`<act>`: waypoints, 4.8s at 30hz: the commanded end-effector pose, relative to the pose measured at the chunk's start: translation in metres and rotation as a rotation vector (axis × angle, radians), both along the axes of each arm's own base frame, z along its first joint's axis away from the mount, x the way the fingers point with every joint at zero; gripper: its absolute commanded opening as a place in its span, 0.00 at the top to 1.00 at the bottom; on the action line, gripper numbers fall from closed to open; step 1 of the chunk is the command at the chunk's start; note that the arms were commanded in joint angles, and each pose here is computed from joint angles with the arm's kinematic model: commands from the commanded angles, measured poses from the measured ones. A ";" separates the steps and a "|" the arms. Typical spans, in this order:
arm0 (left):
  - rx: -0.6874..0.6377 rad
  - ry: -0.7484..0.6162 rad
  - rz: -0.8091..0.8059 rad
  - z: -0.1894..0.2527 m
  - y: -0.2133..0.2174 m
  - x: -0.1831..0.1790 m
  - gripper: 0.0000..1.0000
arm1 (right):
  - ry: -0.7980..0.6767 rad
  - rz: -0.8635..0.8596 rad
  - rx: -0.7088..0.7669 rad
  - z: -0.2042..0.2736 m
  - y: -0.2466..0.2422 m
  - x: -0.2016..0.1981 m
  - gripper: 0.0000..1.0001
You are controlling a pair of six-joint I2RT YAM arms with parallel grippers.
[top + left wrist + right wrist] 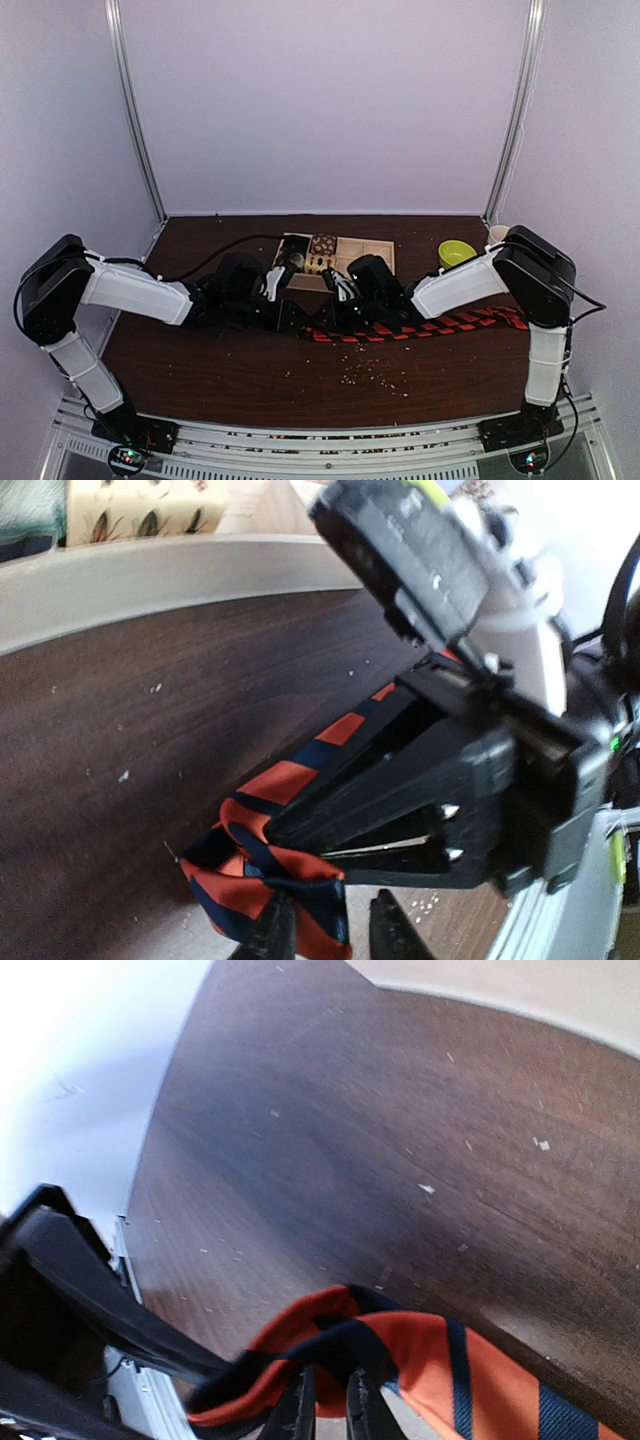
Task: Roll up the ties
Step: Roll the tie at the center of the board.
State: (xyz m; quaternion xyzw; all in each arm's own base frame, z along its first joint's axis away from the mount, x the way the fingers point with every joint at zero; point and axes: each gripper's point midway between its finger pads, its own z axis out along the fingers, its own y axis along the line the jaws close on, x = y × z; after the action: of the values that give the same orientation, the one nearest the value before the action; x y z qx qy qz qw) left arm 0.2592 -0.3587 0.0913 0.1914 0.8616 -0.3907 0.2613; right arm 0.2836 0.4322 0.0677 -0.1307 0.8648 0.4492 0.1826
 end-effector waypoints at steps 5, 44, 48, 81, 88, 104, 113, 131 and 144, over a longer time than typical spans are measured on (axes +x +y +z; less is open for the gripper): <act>-0.004 -0.019 0.173 -0.008 0.052 0.019 0.46 | -0.004 -0.023 -0.073 -0.017 -0.011 -0.003 0.88; -0.069 -0.105 -0.020 -0.005 0.002 0.010 0.78 | 0.012 0.022 -0.135 -0.039 -0.001 -0.006 0.91; -0.088 -0.105 -0.037 -0.004 -0.010 0.016 0.77 | -0.020 -0.017 -0.127 -0.018 -0.020 0.002 0.88; -0.091 -0.065 -0.047 -0.015 -0.030 0.022 0.77 | 0.201 -0.073 0.163 0.012 -0.024 -0.019 0.67; -0.078 -0.127 -0.063 -0.005 -0.018 0.022 0.60 | 0.187 -0.070 0.119 0.003 -0.033 -0.017 1.00; 0.128 -0.694 -0.440 -0.007 -0.003 0.001 0.16 | 0.146 0.030 -0.037 -0.005 -0.064 0.000 1.00; 0.140 -0.765 -0.511 -0.023 -0.041 0.016 0.17 | 0.155 0.046 -0.069 -0.012 -0.074 0.000 1.00; 0.261 -0.619 -0.640 -0.084 -0.046 0.012 0.48 | 0.160 0.050 -0.063 -0.011 -0.076 0.011 1.00; 0.255 -0.580 -0.645 -0.089 -0.014 0.000 0.67 | 0.180 0.093 -0.115 -0.034 -0.063 0.003 1.00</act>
State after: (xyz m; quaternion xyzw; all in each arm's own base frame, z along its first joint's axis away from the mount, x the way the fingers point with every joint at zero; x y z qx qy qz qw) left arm 0.2693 -0.3871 0.0176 0.5769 0.6779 -0.2775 0.3615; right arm 0.2854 0.3732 0.0502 -0.1339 0.8840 0.4408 0.0790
